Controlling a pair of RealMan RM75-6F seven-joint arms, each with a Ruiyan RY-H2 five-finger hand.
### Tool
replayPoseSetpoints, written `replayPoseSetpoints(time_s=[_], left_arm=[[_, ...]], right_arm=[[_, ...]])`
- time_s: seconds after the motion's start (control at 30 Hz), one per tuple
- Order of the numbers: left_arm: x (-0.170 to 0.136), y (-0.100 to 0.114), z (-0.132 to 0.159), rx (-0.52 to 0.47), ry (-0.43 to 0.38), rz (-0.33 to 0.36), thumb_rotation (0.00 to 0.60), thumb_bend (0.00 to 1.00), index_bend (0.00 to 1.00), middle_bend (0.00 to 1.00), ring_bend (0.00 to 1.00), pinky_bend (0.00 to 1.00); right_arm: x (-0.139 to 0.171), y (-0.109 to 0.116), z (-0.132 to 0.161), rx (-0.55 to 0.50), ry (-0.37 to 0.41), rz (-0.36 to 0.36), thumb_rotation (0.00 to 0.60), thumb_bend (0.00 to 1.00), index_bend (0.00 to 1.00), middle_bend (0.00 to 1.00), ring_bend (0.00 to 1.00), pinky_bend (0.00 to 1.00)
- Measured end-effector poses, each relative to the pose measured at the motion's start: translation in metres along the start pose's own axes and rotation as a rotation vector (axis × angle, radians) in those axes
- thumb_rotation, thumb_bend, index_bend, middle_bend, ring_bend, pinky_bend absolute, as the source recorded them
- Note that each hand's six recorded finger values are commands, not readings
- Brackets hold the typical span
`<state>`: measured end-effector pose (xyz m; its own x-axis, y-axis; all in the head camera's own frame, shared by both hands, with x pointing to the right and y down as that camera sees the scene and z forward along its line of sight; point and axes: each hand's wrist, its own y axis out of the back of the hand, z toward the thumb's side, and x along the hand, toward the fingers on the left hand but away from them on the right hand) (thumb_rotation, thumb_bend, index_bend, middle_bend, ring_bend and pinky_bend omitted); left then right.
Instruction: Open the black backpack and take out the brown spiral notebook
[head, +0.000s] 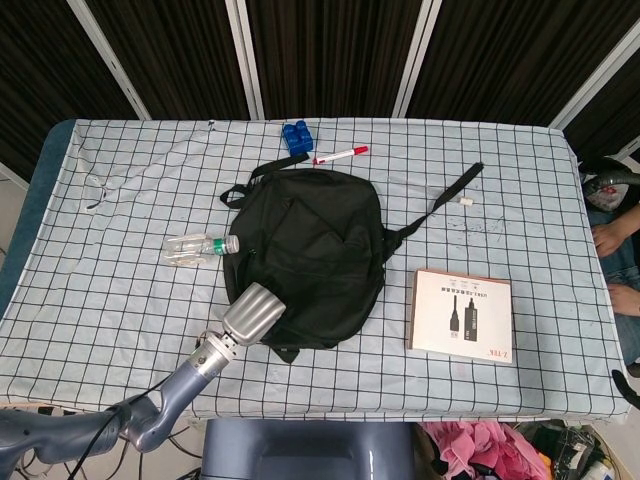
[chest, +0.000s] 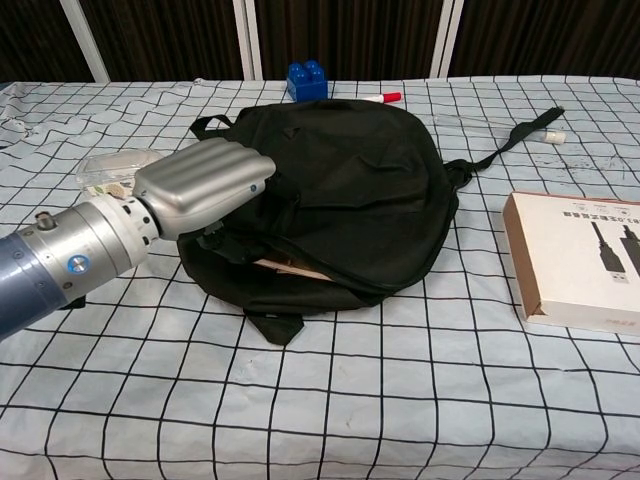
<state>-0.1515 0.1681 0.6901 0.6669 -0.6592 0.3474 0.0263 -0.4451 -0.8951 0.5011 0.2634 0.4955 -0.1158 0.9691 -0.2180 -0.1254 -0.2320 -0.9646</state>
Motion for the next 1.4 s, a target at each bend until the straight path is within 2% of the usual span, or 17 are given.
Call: replayPoseSetpoints(time_s=[0.23, 0.67, 0.77, 1.07, 1.23, 1.3, 1.4], left_arm=[[0.009, 0.004, -0.002, -0.005, 0.006, 0.01, 0.6, 0.42, 0.6, 0.66, 0.46, 0.36], [0.045, 0.025, -0.013, -0.132, 0.039, 0.008, 0.6, 0.42, 0.61, 0.66, 0.47, 0.37], [0.055, 0.035, -0.021, -0.149, 0.062, 0.026, 0.6, 0.42, 0.61, 0.66, 0.47, 0.37], [0.084, 0.069, -0.058, -0.196, 0.165, 0.102, 0.6, 0.42, 0.61, 0.66, 0.47, 0.37], [0.098, 0.081, -0.08, -0.206, 0.223, 0.122, 0.6, 0.42, 0.61, 0.66, 0.47, 0.37], [0.103, 0.083, -0.09, -0.237, 0.257, 0.123, 0.6, 0.42, 0.61, 0.66, 0.47, 0.37], [0.112, 0.086, -0.105, -0.287, 0.311, 0.122, 0.6, 0.42, 0.61, 0.66, 0.47, 0.37]], right_arm=[[0.0, -0.001, 0.001, -0.001, 0.003, 0.003, 0.6, 0.17, 0.0, 0.03, 0.17, 0.17], [0.002, -0.002, 0.024, -0.068, 0.085, 0.039, 0.6, 0.17, 0.0, 0.03, 0.18, 0.17], [0.0, -0.002, 0.036, -0.095, 0.131, 0.07, 0.6, 0.17, 0.0, 0.04, 0.18, 0.17], [-0.018, 0.007, 0.088, -0.147, 0.351, 0.164, 0.6, 0.17, 0.0, 0.05, 0.19, 0.17], [-0.03, 0.008, 0.109, -0.159, 0.435, 0.204, 0.6, 0.17, 0.0, 0.11, 0.23, 0.18], [-0.039, 0.009, 0.12, -0.16, 0.475, 0.213, 0.6, 0.17, 0.0, 0.12, 0.23, 0.18], [-0.047, 0.007, 0.143, -0.18, 0.554, 0.262, 0.6, 0.17, 0.0, 0.12, 0.23, 0.18]])
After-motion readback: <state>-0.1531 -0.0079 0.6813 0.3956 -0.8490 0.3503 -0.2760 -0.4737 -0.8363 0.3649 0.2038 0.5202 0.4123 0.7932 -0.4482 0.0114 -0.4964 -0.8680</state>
